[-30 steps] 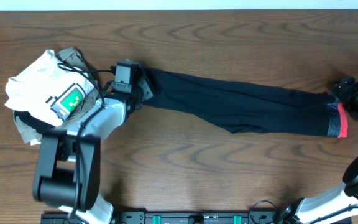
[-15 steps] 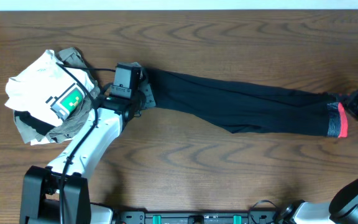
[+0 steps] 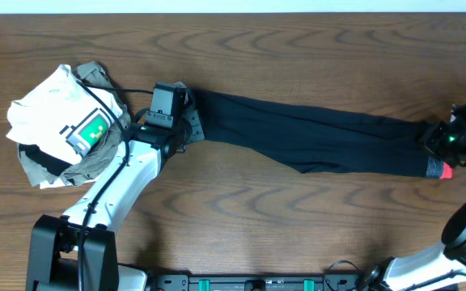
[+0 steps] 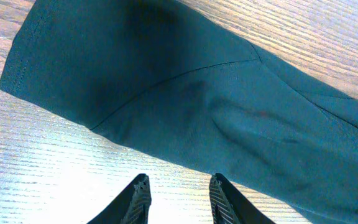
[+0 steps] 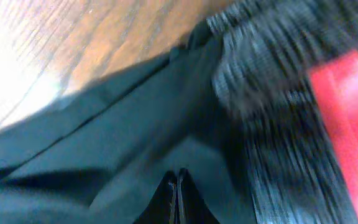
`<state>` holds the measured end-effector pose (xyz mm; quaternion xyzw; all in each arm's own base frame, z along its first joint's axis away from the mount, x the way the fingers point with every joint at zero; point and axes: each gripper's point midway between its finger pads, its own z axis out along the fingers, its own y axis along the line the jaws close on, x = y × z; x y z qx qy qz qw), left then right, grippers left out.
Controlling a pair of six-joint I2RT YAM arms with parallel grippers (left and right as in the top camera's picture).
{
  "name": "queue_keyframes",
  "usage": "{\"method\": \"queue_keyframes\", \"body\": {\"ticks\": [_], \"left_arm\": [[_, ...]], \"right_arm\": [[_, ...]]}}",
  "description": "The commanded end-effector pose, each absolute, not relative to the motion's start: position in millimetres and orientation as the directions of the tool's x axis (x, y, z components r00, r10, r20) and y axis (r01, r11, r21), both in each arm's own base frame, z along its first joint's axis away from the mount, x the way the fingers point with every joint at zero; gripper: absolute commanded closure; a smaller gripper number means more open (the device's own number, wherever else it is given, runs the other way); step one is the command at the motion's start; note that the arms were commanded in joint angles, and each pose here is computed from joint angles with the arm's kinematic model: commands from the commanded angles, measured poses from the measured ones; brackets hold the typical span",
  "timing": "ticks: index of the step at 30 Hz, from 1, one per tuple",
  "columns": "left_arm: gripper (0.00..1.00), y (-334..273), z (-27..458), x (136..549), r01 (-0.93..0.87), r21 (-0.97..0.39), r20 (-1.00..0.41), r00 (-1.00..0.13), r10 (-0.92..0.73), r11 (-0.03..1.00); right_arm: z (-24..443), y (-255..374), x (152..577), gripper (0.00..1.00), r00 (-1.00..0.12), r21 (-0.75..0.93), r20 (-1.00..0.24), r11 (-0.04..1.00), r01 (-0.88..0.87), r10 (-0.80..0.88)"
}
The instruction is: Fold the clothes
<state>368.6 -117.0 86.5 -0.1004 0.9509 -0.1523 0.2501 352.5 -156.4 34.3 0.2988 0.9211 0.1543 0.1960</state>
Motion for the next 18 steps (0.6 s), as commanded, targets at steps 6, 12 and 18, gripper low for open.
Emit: {"method": "queue_keyframes", "body": {"ticks": [6, 12, 18], "left_arm": [[0.66, -118.2, 86.9, 370.7, -0.099, -0.334, -0.449, -0.857, -0.25, 0.937], [0.66, -118.1, 86.9, 370.6, -0.099, -0.334, -0.449, -0.858, -0.251, 0.937], [0.58, -118.2, 86.9, 370.7, -0.099, -0.334, -0.449, -0.857, -0.251, 0.937]], "right_arm": [[21.2, -165.9, 390.5, 0.95, -0.653, 0.442, -0.335, 0.725, 0.528, 0.68], [40.9, -183.4, 419.0, 0.87, -0.542, 0.494, -0.432, 0.692, 0.526, 0.721], [34.1, -178.7, 410.4, 0.85, -0.56, 0.487, -0.39, 0.68, 0.548, 0.731]]}}
